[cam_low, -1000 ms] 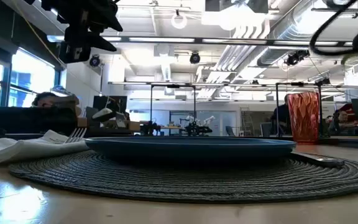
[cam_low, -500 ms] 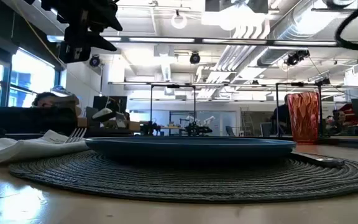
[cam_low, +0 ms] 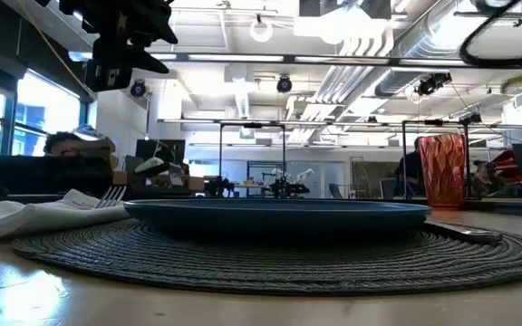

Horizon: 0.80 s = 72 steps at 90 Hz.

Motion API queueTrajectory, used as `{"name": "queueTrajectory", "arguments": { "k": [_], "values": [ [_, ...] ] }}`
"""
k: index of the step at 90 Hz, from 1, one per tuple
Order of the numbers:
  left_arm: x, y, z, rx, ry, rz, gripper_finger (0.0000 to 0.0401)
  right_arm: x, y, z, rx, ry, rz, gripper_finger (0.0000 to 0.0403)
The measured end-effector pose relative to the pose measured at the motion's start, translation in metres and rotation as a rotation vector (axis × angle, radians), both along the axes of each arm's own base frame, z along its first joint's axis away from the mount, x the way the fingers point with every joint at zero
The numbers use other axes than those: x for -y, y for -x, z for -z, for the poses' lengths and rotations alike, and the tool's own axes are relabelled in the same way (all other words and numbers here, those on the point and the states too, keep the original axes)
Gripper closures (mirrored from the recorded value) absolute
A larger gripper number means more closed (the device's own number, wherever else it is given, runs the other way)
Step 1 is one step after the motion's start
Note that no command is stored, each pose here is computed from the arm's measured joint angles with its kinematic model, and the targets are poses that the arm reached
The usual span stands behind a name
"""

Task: Set table place
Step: Put the silver spoon on the table mat to the right side of the silver table knife

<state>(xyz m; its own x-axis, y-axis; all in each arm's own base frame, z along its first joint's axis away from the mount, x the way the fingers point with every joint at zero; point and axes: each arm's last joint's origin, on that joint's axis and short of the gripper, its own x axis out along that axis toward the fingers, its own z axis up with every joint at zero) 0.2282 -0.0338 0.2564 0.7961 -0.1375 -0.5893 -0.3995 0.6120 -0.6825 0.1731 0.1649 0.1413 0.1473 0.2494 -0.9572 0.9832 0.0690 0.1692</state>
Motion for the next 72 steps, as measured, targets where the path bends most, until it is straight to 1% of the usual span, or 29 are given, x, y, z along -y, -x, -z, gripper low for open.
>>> {"name": "queueTrajectory", "arguments": {
  "k": [14, 23, 30, 51, 66, 72],
  "values": [
    [0.000, 0.000, 0.000, 0.001, -0.004, 0.003, 0.0255, -0.002, -0.018, -0.018, 0.094, -0.003, 0.029, 0.0403],
    [0.000, 0.000, 0.000, 0.001, -0.004, 0.004, 0.0255, 0.008, -0.033, -0.025, 0.161, 0.035, 0.066, 0.0403],
    [0.000, 0.000, 0.000, 0.001, -0.005, 0.004, 0.0255, 0.023, -0.043, -0.027, 0.173, 0.078, 0.095, 0.0403],
    [0.000, 0.000, 0.000, 0.002, -0.007, 0.017, 0.0255, 0.073, -0.068, -0.025, 0.192, 0.149, 0.097, 0.0403],
    [0.001, 0.000, 0.000, 0.001, -0.003, 0.024, 0.0255, 0.101, -0.074, -0.024, 0.157, 0.177, 0.090, 0.0403],
    [0.001, 0.000, 0.000, 0.000, -0.003, 0.024, 0.0255, 0.108, -0.077, -0.023, 0.154, 0.166, 0.071, 0.0403]
  ]
}}
